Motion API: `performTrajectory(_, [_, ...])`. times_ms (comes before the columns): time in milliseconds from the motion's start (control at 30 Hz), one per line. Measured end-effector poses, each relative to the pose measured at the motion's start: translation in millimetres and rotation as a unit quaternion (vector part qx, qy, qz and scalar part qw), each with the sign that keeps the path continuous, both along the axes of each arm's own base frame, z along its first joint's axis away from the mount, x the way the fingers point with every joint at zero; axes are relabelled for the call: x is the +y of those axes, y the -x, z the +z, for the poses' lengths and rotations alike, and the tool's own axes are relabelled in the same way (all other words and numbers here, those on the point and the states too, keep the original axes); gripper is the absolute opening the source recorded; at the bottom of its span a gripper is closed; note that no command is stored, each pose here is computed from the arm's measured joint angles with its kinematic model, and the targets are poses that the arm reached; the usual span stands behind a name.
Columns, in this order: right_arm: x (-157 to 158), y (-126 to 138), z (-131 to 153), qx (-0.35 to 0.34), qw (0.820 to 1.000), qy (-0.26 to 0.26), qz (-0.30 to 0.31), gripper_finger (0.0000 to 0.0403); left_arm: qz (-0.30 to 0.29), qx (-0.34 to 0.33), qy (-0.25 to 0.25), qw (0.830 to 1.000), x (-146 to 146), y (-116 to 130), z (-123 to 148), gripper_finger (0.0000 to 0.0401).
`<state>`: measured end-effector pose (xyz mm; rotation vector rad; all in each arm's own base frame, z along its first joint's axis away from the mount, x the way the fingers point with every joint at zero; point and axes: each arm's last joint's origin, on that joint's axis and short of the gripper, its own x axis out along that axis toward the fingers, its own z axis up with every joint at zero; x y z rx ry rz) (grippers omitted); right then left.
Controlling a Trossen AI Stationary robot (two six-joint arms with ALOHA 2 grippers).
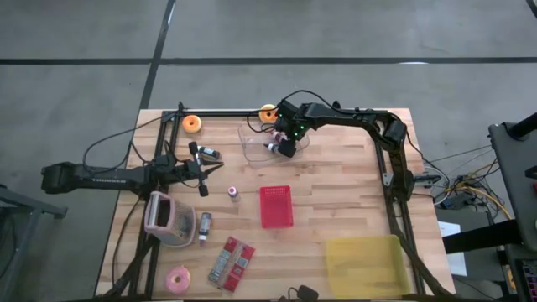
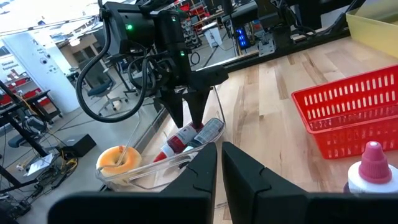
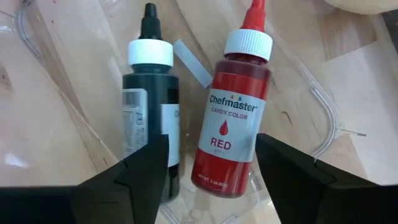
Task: Pick & Place Food Item
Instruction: Put the red food coloring bottle into the transparent bin, then put the pink food coloring bottle into the transparent bin
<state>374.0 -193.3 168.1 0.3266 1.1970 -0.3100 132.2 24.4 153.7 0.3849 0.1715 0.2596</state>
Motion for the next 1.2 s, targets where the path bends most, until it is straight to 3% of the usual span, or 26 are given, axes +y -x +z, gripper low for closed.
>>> performTrajectory(567, [2.1, 2.5, 11.2, -0.016, 1.000, -0.007, -0.002, 0.0239, 0.000, 0.000, 0.000, 1.000, 0.0, 0.0, 0.0, 0.0028])
performTrajectory(1200, [26.8, 19.3, 97.3, -0.128, 0.990, -0.010, -0.063, 0.0228, 0.000, 0.000, 0.000, 1.000, 0.0, 0.0, 0.0, 0.0028])
